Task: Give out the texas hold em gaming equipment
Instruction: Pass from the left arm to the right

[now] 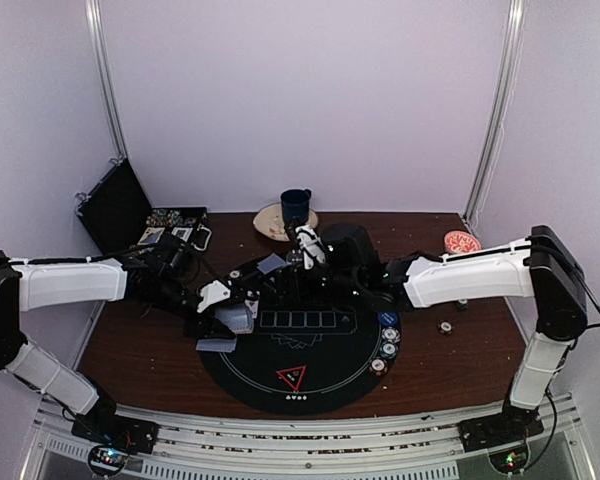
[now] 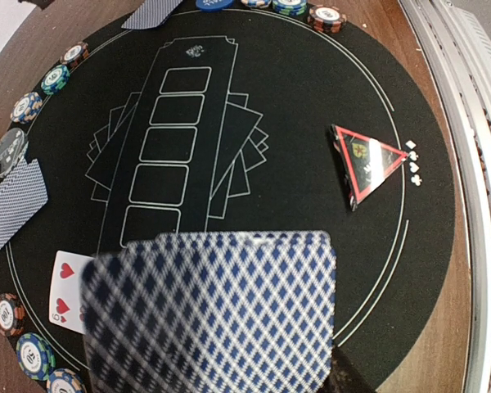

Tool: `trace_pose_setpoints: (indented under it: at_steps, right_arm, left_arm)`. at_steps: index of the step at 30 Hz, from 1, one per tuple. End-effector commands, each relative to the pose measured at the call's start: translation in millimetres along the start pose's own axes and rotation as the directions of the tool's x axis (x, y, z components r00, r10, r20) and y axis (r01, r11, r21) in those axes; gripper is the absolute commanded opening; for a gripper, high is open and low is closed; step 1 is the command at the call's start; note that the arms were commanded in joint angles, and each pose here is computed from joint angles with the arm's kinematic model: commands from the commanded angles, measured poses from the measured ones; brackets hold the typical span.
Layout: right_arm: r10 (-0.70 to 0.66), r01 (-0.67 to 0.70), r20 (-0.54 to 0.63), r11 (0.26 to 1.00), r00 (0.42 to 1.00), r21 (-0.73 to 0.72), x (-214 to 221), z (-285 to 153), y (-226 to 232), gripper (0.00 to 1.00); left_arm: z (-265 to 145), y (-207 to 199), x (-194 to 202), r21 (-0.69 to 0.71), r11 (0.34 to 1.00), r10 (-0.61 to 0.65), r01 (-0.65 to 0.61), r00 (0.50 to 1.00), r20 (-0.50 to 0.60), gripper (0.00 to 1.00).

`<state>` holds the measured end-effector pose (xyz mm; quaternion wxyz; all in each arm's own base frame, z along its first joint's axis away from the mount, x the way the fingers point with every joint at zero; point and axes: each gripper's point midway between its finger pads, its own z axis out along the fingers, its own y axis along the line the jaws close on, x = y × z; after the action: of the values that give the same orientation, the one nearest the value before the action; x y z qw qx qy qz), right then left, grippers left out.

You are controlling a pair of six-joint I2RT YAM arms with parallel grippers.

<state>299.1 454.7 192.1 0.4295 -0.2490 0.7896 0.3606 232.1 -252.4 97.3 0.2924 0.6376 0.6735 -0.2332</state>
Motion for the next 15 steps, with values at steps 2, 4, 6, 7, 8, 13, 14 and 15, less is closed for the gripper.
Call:
trace_pose_setpoints:
  at_steps: [2, 4, 6, 7, 8, 13, 14, 15]
  right_arm:
    - [0.022, -0.03, -0.047, 0.982, 0.999, -0.184, 19, 13, 39, 0.94]
    - [0.005, -0.019, -0.07, 0.978, 0.998, -0.205, 28, 20, 45, 0.95]
    - [-0.003, -0.016, -0.087, 0.976, 0.996, -0.218, 35, 25, 47, 0.95]
    - [-0.004, -0.017, -0.095, 0.974, 0.996, -0.228, 39, 28, 48, 0.95]
    - [-0.008, -0.019, -0.107, 0.97, 0.994, -0.241, 44, 30, 51, 0.95]
    - [0.003, -0.04, -0.132, 0.959, 0.991, -0.281, 55, 38, 57, 0.95]
    - [0.012, -0.051, -0.135, 0.956, 0.991, -0.29, 56, 40, 59, 0.95]
    - [0.021, -0.062, -0.138, 0.952, 0.99, -0.299, 57, 42, 61, 0.95]
  left_arm:
    - [-6, 9, -15, -0.034, 0.999, 0.033, -0.032, 0.998, 0.048, 0.06]
    - [-6, 9, -15, -0.034, 0.999, 0.036, -0.034, 0.998, 0.048, 0.06]
    - [-5, 9, -15, -0.032, 0.999, 0.036, -0.034, 0.998, 0.049, 0.06]
    - [-5, 9, -15, -0.031, 0.999, 0.035, -0.034, 0.998, 0.048, 0.06]
    - [-5, 9, -14, -0.029, 0.999, 0.035, -0.033, 0.998, 0.048, 0.06]
    - [-4, 9, -14, -0.026, 0.999, 0.034, -0.033, 0.998, 0.049, 0.06]
    - [-4, 8, -14, -0.022, 0.999, 0.032, -0.031, 0.998, 0.048, 0.06]
    - [-3, 8, -14, -0.023, 0.999, 0.033, -0.032, 0.998, 0.048, 0.06]
